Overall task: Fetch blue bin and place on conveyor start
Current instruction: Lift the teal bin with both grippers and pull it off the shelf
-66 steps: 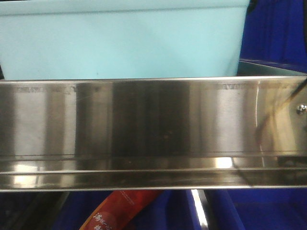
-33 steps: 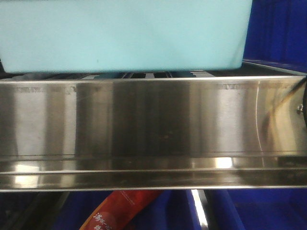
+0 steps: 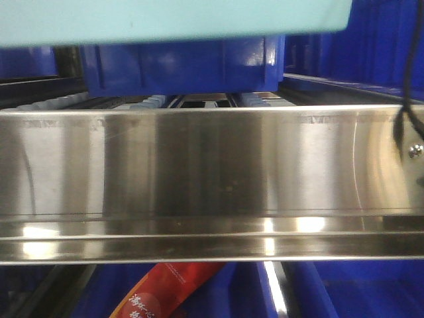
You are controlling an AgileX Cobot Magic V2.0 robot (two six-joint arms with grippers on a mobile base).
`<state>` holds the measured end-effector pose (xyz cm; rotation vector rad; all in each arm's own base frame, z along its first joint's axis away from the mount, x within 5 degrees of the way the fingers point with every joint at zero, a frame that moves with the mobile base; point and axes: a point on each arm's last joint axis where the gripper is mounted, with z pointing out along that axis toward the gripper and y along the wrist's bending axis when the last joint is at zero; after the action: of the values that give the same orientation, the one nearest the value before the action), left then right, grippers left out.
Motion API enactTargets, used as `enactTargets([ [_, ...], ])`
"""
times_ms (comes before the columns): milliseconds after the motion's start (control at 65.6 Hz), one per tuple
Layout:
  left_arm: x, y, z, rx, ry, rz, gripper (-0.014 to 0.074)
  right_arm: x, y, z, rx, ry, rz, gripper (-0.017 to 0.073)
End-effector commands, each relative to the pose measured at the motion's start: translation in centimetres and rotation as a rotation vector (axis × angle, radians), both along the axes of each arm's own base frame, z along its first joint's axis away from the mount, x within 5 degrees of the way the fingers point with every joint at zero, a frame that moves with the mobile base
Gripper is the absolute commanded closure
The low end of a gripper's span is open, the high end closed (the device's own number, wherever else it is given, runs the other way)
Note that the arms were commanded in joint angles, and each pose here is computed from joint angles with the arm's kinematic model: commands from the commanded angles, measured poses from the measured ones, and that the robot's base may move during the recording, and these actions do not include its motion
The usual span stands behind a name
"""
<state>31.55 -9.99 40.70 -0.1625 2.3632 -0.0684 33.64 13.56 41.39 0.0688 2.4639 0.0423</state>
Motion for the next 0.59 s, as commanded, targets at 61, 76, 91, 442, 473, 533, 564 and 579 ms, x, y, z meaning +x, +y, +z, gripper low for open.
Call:
enactTargets([
  [61,-2.5,-0.2,2.8,-0.028,-0.091,-0.029,0.0704,-1.7,0.2,3.0,-0.002,-0.1,0.019,0.0713],
  [76,-2.6,-0.1,3.0,-0.029,-0.096,-0.029,0.0704,-1.9,0.3,3.2,-0.001,-0.105,0.023,0.0713],
  [91,-2.7,-0.1,3.0,-0.03,-0.098,-0.029,0.0704,-1.9,0.3,3.2,-0.004,-0.106,0.021,0.0713],
  [442,-3.9,0.5,3.8,-0.029,-0.092,-0.015,0.0704,-4.9,-0.3,5.0,-0.044,-0.201,0.036,0.0713],
  [473,-3.9,0.5,3.8,-0.029,-0.092,-0.015,0.0704,-5.0,-0.4,4.9,-0.044,-0.204,0.04,0.0713],
  [533,-3.9,0.5,3.8,-0.024,-0.09,-0.019,0.0704,-5.1,-0.4,4.6,-0.043,-0.203,0.043,0.0713],
  [564,-3.9,0.5,3.8,-0.022,-0.091,-0.021,0.0704,-5.0,-0.3,4.4,-0.042,-0.203,0.046,0.0713],
  [579,-3.9,0.5,3.7,-0.022,-0.088,-0.02,0.0704,-5.0,-0.3,4.3,-0.042,-0.207,0.049,0.0713],
])
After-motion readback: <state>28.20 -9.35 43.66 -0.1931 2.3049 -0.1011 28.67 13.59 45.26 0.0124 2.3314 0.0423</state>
